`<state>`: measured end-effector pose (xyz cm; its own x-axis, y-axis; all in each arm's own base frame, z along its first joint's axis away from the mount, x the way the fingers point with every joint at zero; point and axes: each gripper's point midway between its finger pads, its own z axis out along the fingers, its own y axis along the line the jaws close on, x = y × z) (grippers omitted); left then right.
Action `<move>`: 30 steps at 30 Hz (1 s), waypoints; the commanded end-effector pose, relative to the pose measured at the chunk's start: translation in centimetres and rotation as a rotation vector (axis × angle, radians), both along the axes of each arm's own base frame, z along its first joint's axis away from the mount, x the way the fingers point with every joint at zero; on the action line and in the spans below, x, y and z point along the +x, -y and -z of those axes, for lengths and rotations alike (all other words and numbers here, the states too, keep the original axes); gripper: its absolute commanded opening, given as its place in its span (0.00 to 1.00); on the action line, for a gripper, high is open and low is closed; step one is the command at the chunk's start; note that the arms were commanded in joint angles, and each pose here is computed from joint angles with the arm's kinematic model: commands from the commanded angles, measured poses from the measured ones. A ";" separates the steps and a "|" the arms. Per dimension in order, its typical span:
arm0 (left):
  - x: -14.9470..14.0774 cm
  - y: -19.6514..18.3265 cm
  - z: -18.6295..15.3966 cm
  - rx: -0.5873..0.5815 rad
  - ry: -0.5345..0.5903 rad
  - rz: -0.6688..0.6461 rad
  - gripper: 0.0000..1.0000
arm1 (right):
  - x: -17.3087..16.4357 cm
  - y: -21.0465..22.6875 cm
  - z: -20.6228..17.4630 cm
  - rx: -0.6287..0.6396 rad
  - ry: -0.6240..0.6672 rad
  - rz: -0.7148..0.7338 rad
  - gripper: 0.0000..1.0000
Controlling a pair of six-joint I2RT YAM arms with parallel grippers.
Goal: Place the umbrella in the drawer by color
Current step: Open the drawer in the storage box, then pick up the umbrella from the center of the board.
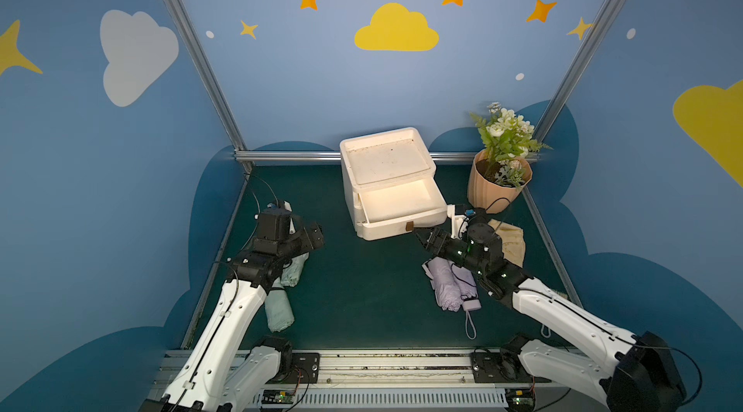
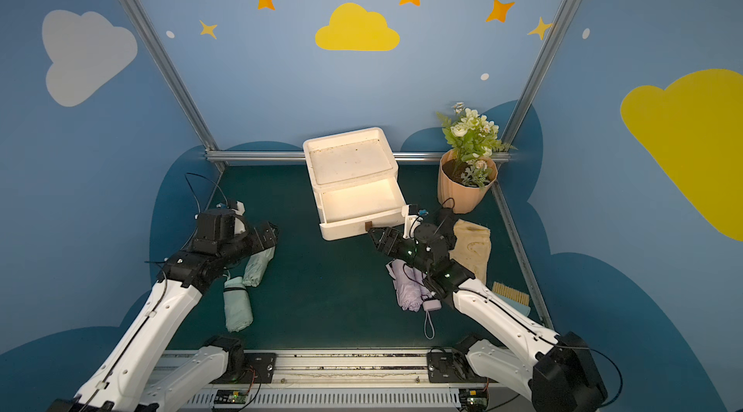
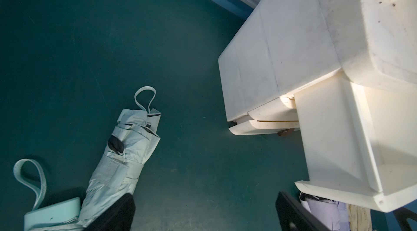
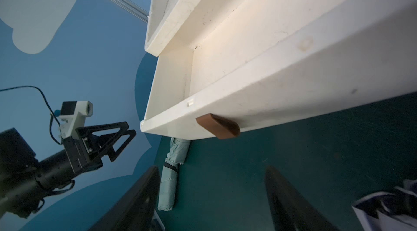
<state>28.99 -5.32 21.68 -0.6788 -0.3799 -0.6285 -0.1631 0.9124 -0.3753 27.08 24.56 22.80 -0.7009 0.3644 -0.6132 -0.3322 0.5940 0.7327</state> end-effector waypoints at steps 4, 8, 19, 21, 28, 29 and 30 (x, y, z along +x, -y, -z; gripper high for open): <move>-0.8 -0.9 1.6 0.134 -0.171 0.072 1.00 | -0.8 5.0 -5.5 -0.306 0.244 0.057 0.94; -0.7 -1.8 4.2 0.168 -0.312 0.085 1.00 | -1.6 7.6 -7.9 -0.419 0.335 0.077 0.98; 1.4 -6.0 10.6 0.402 -0.637 0.040 1.00 | -2.8 9.8 -9.9 -0.452 0.390 0.089 0.98; 1.7 -6.4 12.0 0.413 -0.692 0.047 1.00 | -2.9 10.1 -9.9 -0.455 0.388 0.097 0.98; 2.7 -5.8 15.7 0.356 -0.820 0.095 0.96 | -3.1 10.5 -9.8 -0.458 0.390 0.108 0.98; 2.8 -5.8 16.2 0.357 -0.833 0.097 0.96 | -3.2 10.5 -9.8 -0.460 0.391 0.106 0.98; 2.9 -5.8 16.6 0.362 -0.845 0.099 0.96 | -3.3 10.6 -9.8 -0.461 0.390 0.105 0.98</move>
